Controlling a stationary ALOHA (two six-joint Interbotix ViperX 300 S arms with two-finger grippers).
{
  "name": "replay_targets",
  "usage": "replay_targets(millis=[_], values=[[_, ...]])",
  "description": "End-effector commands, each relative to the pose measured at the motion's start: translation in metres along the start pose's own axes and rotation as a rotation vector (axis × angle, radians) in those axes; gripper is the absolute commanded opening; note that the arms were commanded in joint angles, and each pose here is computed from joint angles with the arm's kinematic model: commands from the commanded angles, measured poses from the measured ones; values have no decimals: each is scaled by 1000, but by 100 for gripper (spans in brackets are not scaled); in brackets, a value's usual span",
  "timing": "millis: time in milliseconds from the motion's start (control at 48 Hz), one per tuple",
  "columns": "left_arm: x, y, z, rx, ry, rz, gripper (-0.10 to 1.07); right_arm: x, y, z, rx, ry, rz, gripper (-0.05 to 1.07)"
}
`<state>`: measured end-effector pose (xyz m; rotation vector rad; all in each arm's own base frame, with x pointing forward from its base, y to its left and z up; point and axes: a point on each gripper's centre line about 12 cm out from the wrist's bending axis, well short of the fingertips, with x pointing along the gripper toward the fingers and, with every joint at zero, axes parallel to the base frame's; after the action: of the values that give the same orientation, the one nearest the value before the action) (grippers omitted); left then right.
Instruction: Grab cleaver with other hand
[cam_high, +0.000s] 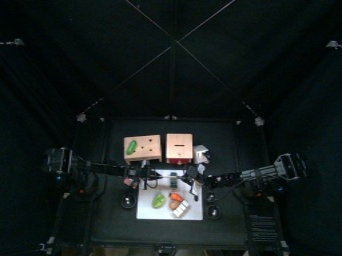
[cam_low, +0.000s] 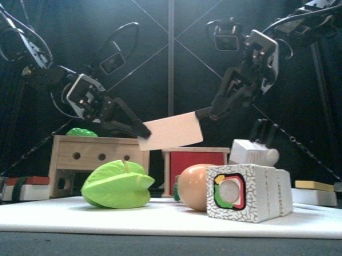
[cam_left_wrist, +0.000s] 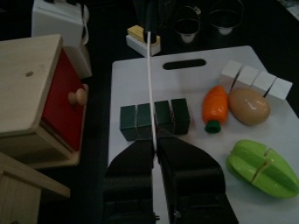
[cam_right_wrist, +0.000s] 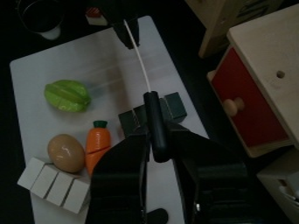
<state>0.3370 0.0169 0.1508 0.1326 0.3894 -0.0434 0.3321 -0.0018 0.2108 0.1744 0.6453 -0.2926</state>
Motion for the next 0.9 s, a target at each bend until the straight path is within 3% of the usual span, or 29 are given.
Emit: replay_targets(millis=[0,312,625,875], values=[[3,1,7,14,-18,-4,36,-4,-4,12,15,-32,-7,53],[7,-1,14,73,-36,-31,36,1,-22,0,5,-6,-54,41],[13,4,10,74,-20,-24,36,6,-38,-3,24,1,-79,40],[17,4,7,70,-11,-24,36,14,-38,-11,22,34,-85,39]])
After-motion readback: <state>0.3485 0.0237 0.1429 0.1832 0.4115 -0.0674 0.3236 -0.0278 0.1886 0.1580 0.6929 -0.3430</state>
